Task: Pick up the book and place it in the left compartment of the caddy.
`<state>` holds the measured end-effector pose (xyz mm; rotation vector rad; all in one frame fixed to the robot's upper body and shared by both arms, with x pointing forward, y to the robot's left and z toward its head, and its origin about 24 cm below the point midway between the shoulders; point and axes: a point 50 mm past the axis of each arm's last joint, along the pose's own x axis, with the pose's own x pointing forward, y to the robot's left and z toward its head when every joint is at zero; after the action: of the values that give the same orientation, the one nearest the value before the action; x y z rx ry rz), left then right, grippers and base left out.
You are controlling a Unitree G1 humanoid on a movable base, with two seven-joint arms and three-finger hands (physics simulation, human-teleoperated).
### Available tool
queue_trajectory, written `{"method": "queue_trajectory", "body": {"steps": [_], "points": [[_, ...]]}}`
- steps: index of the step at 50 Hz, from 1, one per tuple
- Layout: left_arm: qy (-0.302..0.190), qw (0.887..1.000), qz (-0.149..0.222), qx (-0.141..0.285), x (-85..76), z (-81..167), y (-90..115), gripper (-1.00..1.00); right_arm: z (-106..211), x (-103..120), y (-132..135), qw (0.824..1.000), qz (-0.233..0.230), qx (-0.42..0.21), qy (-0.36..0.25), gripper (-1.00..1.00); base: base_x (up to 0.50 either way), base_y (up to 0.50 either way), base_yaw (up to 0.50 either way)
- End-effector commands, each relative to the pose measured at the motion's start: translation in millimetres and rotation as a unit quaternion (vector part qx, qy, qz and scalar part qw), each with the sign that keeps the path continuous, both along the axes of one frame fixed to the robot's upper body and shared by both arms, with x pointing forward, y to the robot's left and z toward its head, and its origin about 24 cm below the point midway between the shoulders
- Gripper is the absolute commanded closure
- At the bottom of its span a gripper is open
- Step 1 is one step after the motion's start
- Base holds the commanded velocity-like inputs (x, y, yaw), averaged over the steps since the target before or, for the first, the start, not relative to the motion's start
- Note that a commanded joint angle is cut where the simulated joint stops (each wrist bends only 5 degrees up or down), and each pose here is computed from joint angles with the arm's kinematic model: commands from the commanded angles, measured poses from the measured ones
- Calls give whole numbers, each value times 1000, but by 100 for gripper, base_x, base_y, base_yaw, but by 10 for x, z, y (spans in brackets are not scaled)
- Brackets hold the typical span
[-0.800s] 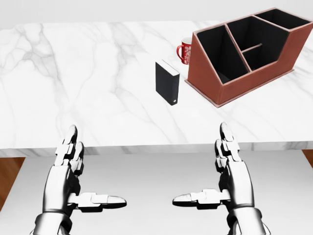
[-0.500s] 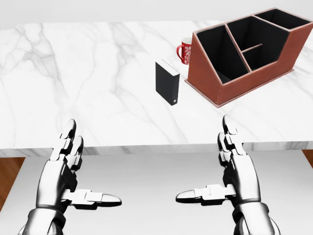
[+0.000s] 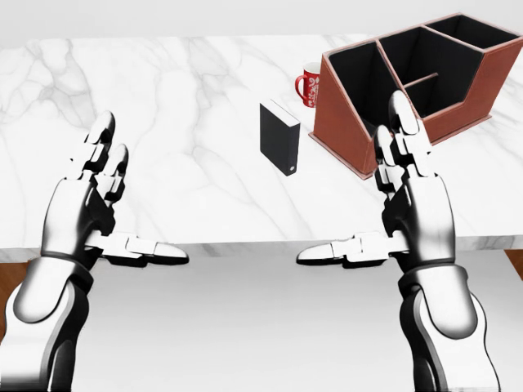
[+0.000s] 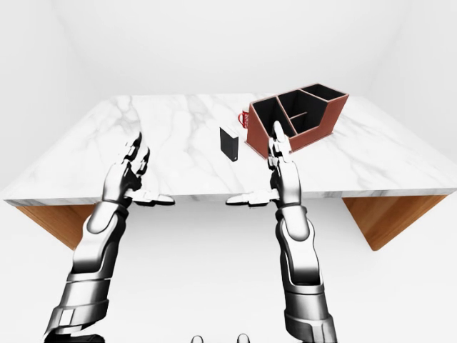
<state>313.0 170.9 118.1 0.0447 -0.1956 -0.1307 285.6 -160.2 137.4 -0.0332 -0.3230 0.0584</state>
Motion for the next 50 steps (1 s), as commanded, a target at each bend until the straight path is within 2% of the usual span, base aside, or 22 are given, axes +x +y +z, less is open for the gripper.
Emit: {"method": "queue_trajectory", "body": {"steps": [1,6,11,28,50], "points": [[-35,999,-4,7,156,266,7,-100,219,109,26,999,12,11,-35,-100,0,0,0],[-74,997,-2,10,153,472,2,-100,269,63,39,999,17,15,-49,-100,0,0,0],[-107,994,-1,10,79,611,-3,-100,340,8,66,997,24,20,-67,-100,14,0,0],[-77,997,9,13,98,458,25,-100,357,-45,130,996,42,15,-75,-100,49,1,0],[-85,996,13,6,25,450,12,-100,357,-63,113,996,43,17,-76,-100,50,7,0]]}}
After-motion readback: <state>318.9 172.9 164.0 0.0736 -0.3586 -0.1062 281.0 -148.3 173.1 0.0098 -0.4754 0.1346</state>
